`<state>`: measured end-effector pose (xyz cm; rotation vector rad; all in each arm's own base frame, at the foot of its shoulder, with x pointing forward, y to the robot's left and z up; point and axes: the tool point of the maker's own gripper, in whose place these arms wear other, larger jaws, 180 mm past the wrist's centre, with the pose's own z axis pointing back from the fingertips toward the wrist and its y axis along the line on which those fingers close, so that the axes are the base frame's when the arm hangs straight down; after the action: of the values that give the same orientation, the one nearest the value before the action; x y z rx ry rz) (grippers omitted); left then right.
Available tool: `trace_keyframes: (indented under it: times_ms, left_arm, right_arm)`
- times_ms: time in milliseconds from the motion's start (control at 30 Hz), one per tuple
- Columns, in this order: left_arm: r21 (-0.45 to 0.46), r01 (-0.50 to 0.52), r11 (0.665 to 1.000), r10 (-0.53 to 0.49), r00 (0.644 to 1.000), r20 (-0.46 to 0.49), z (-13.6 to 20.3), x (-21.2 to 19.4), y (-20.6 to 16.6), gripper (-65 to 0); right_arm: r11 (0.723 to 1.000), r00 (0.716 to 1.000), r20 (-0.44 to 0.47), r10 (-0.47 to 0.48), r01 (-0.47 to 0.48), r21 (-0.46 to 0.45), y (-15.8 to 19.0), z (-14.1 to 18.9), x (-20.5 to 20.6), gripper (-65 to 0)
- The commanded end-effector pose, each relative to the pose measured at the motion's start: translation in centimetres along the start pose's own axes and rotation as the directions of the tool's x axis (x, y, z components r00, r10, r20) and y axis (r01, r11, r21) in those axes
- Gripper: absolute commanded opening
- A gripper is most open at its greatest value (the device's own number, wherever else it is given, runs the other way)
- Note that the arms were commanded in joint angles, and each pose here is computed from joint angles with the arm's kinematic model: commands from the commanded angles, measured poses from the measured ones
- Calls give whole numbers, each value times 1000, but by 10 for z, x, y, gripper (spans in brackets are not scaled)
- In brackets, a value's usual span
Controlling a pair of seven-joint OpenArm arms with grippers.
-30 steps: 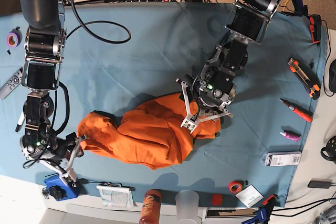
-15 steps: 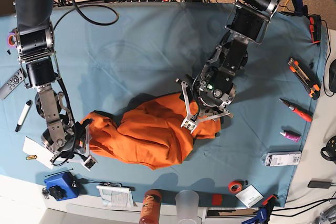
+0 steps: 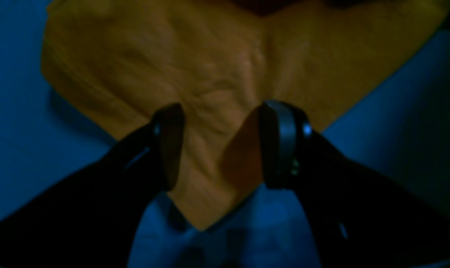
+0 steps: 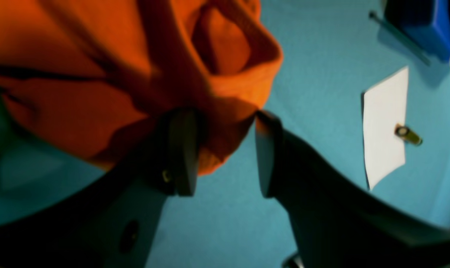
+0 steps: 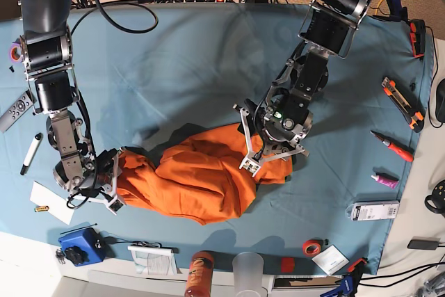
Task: Layout the t-shirt on the table in an organized manner, then fold the t-shirt properly
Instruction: 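Grasp the shirt hem edge with the right gripper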
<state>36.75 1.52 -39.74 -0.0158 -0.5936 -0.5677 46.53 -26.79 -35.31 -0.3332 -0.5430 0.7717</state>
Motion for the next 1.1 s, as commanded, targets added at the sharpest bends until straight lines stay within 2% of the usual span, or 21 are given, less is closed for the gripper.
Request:
trace_keyframes:
  times_ms: [0, 267, 367, 600, 767, 900, 967, 1067]
  left_arm:
    - [31, 14, 999, -11, 997, -77, -1, -17, 9, -315]
    - [30, 14, 999, -11, 997, -76, -1, -17, 8, -315]
    - [30, 14, 999, -11, 997, -77, -1, -17, 8, -315]
    - [31, 14, 999, -11, 997, -80, -1, -18, 9, -315]
    - [31, 14, 999, -11, 997, -79, -1, -17, 9, -315]
    - [31, 14, 999, -11, 995, -100, 0, -21, 9, -315]
    - [33, 14, 999, -11, 995, -98, 2, -20, 9, -315]
    - [42, 17, 999, -14, 997, -76, 13, -9, 11, -315]
  right_arm:
    - [999, 999, 51, -6, 9, -48, -22, 9, 15, -399]
    - [999, 988, 154, 2, 6, -49, -16, 9, 43, -399]
    - [996, 984, 180, -3, 19, -88, -18, 8, 54, -415]
    - [993, 986, 168, -15, 35, -117, -19, 7, 57, -650]
    - [973, 990, 100, -99, 118, -200, -36, 8, 41, -650]
    - [925, 976, 71, -205, 217, -311, -58, 16, 28, -650]
    - [910, 974, 77, -213, 227, -347, -67, 22, 28, -650]
    - [906, 974, 102, -202, 226, -357, -70, 28, 35, -650]
